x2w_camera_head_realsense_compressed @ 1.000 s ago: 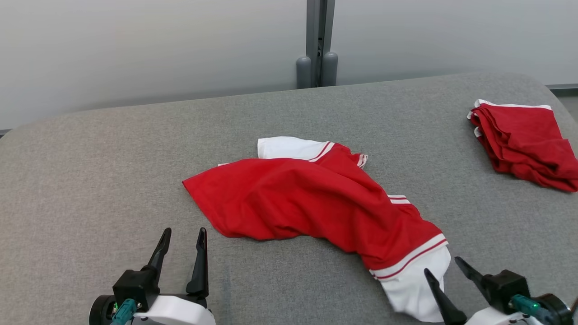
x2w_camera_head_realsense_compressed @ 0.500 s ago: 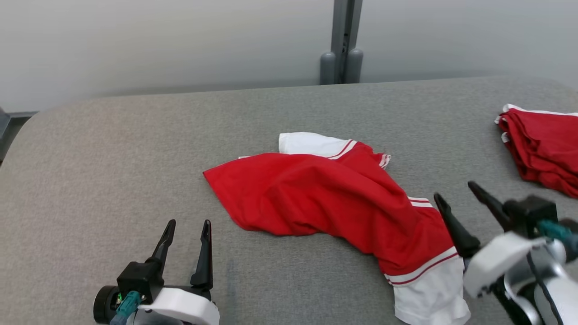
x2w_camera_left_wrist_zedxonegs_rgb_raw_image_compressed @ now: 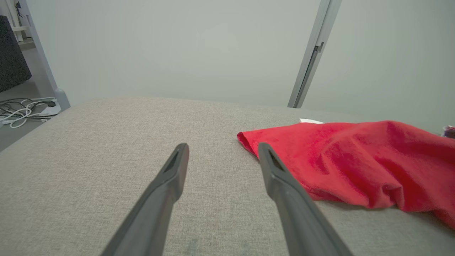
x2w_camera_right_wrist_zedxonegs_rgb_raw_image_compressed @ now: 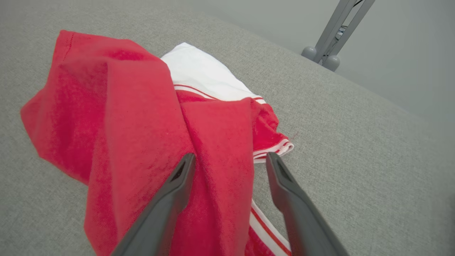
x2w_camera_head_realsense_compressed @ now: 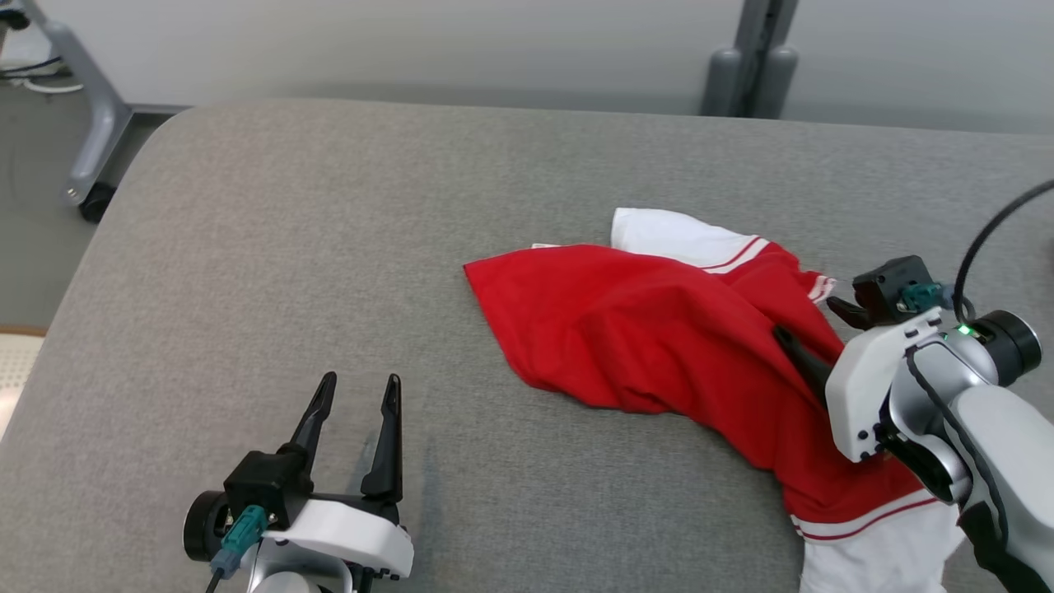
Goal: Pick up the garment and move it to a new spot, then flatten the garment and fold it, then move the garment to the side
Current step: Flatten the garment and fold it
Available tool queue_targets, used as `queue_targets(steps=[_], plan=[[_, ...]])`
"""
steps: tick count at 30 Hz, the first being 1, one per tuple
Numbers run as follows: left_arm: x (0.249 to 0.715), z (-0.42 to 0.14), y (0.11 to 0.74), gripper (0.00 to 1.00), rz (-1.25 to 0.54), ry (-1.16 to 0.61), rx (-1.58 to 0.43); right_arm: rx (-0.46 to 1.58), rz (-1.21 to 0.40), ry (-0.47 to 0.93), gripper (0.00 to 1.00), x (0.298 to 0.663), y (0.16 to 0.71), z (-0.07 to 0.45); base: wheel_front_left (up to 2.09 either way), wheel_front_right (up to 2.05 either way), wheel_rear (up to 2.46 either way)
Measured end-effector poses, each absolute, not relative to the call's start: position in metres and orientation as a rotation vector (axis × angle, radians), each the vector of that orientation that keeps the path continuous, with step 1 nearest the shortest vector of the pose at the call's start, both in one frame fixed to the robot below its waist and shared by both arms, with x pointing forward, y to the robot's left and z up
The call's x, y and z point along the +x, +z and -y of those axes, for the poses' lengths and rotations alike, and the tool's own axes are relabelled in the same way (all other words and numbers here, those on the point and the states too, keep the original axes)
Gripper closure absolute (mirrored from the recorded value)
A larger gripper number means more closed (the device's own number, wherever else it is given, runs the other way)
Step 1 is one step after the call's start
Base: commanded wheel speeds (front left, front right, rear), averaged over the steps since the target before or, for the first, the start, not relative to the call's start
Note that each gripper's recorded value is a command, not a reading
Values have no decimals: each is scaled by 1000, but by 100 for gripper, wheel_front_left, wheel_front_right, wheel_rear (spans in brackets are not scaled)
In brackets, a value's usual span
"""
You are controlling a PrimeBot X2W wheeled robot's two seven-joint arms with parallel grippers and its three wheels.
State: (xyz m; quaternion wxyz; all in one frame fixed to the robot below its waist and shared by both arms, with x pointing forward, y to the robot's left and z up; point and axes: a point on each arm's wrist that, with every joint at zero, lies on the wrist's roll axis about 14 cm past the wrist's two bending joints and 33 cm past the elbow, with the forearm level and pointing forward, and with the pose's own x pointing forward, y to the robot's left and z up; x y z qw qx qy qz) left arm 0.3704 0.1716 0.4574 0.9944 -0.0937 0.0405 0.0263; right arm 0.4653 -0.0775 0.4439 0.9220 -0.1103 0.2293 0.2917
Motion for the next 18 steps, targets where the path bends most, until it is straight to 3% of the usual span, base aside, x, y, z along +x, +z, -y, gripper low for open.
queue_targets(steps=[4,5,7,9,11,18], plan=[[368,-183,455,0,-87,91,-187,-260,-557,647,0,473,427,65,0,0,0],[367,-185,454,0,-90,100,-187,-268,-576,650,6,476,424,63,0,0,0],[365,-188,453,0,-94,112,-190,-248,-634,646,51,479,415,62,0,0,0],[364,-191,452,0,-97,122,-189,-235,-673,648,65,481,408,58,0,0,0],[363,-194,452,0,-97,130,-190,-235,-687,638,100,489,406,59,0,0,0],[364,-200,449,0,-106,151,-186,-172,-600,546,100,535,423,70,0,0,0]])
